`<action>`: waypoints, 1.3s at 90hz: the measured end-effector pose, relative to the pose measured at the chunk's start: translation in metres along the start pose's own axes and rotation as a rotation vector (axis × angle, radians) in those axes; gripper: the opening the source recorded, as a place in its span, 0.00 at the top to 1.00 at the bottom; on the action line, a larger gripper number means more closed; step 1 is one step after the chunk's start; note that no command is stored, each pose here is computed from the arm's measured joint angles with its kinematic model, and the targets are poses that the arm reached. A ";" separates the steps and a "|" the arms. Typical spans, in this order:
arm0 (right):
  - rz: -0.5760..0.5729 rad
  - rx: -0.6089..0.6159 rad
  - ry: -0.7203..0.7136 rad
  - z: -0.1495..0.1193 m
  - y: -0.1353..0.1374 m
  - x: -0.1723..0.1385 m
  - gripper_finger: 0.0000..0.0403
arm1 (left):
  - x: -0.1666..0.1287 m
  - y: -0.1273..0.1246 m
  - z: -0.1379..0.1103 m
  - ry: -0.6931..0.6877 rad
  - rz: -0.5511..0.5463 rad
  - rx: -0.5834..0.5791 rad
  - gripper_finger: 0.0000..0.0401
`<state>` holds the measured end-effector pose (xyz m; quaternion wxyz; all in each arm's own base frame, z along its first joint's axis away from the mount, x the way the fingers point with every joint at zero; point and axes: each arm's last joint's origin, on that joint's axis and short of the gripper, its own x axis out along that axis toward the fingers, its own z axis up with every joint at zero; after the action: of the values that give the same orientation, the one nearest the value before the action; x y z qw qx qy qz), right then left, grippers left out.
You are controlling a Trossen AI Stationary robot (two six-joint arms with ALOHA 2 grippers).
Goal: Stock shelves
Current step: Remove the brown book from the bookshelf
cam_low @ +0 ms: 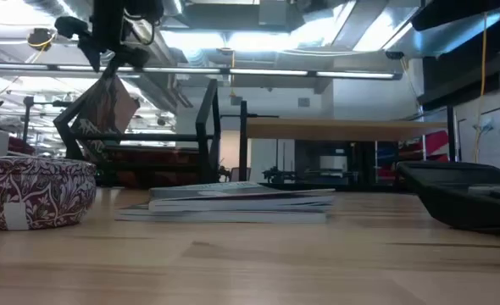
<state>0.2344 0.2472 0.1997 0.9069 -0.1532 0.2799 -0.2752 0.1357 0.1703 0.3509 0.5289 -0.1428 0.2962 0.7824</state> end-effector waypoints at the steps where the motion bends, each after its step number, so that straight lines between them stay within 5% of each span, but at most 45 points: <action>1: 0.000 0.000 0.000 0.000 0.000 0.000 1.00 | 0.000 0.000 0.000 0.001 -0.002 0.000 0.71; 39: 0.003 0.006 -0.002 0.000 0.001 0.000 1.00 | -0.002 -0.002 0.000 0.008 -0.032 0.010 0.97; 67: 0.003 0.005 -0.001 0.000 0.001 0.000 1.00 | -0.008 -0.004 0.007 -0.036 -0.070 0.065 0.99; 91: 0.002 0.005 -0.003 0.000 0.000 0.000 1.00 | -0.043 -0.002 0.037 -0.191 -0.188 0.033 0.99; 117: 0.017 -0.011 -0.009 -0.003 0.002 -0.007 1.00 | -0.110 -0.004 0.047 -0.345 -0.456 0.034 1.00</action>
<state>0.2288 0.2522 0.1997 0.9096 -0.1572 0.2785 -0.2654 0.1871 0.1182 0.4456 0.7363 -0.0614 0.1752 0.6507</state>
